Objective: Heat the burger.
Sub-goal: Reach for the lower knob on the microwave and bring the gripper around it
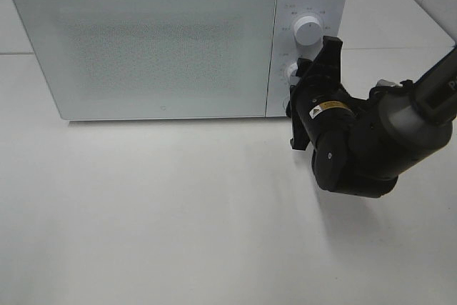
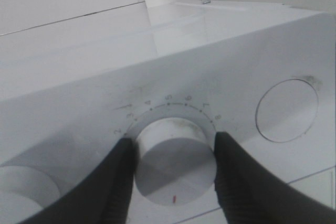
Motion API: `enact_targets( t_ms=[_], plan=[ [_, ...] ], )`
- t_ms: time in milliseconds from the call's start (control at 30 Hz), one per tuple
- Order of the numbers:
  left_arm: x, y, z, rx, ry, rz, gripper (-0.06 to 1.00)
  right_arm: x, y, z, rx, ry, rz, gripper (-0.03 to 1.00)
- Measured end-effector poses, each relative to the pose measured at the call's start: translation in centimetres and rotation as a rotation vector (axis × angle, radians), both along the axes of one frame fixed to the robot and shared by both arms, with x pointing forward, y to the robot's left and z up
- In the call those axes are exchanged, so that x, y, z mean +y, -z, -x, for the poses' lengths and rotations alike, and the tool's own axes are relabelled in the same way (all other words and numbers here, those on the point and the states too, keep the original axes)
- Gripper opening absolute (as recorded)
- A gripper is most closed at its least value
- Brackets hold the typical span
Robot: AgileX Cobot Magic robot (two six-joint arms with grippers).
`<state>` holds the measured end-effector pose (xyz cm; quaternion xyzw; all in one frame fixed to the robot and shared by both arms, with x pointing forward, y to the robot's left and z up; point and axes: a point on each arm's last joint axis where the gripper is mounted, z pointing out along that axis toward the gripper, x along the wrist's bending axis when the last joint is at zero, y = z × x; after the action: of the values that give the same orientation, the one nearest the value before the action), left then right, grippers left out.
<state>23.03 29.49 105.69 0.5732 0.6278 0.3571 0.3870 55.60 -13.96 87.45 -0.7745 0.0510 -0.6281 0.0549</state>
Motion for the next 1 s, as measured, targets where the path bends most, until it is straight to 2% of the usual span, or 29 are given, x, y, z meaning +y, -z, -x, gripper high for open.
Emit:
enact_targets(
  t_ms=[367,1000],
  plan=[
    [0.00,0.00,0.00,0.000,0.000,0.000,0.96,0.00,0.00,0.00,0.000,0.004,-0.019,0.44],
    [0.00,0.00,0.00,0.000,0.000,0.000,0.96,-0.10,0.02,0.00,0.001,-0.005,0.076,0.44]
  ],
)
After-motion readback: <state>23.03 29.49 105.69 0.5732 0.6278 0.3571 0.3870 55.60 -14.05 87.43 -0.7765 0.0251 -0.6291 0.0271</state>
